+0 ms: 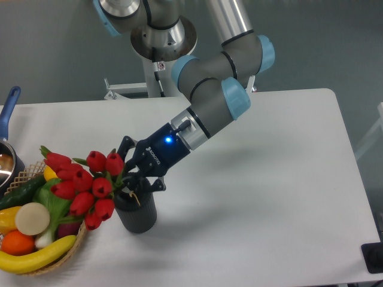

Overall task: Insert the flowers into the vase
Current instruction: 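Lower the tulip stems into the black vase opening, then open the gripper and lift it away from the tulips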

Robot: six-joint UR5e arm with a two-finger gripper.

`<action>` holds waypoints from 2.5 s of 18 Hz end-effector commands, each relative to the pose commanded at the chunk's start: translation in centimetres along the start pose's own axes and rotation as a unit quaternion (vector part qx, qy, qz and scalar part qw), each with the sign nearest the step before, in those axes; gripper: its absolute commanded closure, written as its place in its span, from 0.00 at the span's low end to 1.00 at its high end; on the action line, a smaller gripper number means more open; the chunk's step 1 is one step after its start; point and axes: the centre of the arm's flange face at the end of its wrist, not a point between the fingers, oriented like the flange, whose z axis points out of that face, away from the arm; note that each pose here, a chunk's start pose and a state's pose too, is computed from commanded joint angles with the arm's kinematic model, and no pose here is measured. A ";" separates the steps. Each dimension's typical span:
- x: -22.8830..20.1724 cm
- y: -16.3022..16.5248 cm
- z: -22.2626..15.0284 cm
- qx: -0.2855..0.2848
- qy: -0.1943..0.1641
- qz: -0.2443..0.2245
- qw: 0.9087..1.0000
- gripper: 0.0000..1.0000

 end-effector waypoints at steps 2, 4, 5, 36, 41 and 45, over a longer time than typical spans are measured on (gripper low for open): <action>0.1 1.3 0.4 -0.002 0.004 0.010 1.000 0.70; 0.3 1.9 0.4 -0.002 0.005 0.007 1.000 0.70; 0.4 2.1 0.5 -0.003 0.006 0.006 1.000 0.70; 1.5 -3.0 -18.0 -0.158 -0.220 0.111 0.956 0.00; 2.3 -5.2 -24.2 -0.249 -0.309 0.114 0.911 0.00; 4.7 -6.0 -27.3 -0.344 -0.322 0.132 0.872 0.00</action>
